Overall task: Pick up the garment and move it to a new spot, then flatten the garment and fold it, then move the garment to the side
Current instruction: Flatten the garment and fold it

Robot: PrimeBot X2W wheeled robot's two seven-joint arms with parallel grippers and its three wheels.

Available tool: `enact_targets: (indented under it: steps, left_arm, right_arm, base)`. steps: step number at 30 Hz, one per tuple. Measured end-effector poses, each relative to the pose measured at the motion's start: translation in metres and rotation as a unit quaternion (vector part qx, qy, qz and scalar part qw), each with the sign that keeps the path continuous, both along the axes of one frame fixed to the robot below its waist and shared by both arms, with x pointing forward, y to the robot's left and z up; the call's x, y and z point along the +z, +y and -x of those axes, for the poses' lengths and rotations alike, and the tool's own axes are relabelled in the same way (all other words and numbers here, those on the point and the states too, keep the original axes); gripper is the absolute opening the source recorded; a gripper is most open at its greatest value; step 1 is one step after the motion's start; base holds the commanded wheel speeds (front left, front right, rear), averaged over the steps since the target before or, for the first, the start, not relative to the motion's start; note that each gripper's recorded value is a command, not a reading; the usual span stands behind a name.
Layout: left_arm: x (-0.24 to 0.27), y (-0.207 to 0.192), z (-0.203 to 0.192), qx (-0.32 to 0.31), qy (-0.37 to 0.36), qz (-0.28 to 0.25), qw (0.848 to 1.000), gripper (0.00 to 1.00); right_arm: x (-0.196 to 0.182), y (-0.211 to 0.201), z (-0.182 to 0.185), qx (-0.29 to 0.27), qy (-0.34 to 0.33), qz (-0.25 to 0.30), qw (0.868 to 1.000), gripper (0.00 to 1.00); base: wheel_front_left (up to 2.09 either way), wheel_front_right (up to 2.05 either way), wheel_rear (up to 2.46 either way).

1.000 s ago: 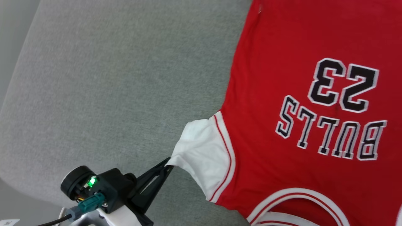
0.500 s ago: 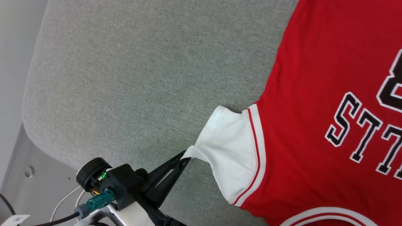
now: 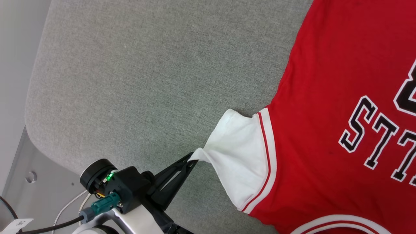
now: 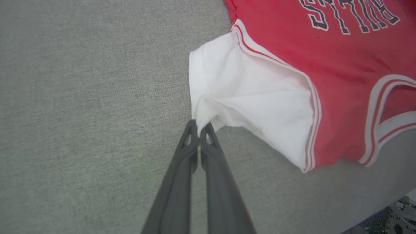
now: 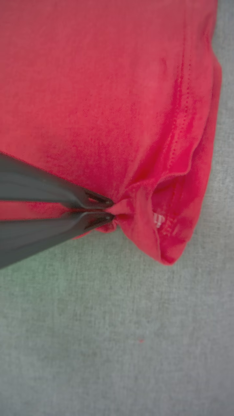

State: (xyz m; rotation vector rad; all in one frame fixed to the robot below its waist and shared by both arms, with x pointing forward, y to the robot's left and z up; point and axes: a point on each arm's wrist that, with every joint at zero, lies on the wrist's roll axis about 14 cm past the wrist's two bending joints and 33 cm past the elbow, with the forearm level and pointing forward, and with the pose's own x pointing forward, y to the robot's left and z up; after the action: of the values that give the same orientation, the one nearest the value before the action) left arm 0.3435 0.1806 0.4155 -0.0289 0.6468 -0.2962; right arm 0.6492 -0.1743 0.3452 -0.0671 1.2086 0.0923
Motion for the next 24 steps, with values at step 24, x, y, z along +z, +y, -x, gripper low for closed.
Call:
enact_targets:
  steps: [24]
  left_arm:
    - [0.052,-0.005,0.008,-0.019,-0.102,0.004,0.995,0.0]
  right_arm:
    - [0.059,-0.076,0.212,-0.036,0.008,-0.039,0.999,0.0]
  base:
    - [0.0,0.0,0.0]
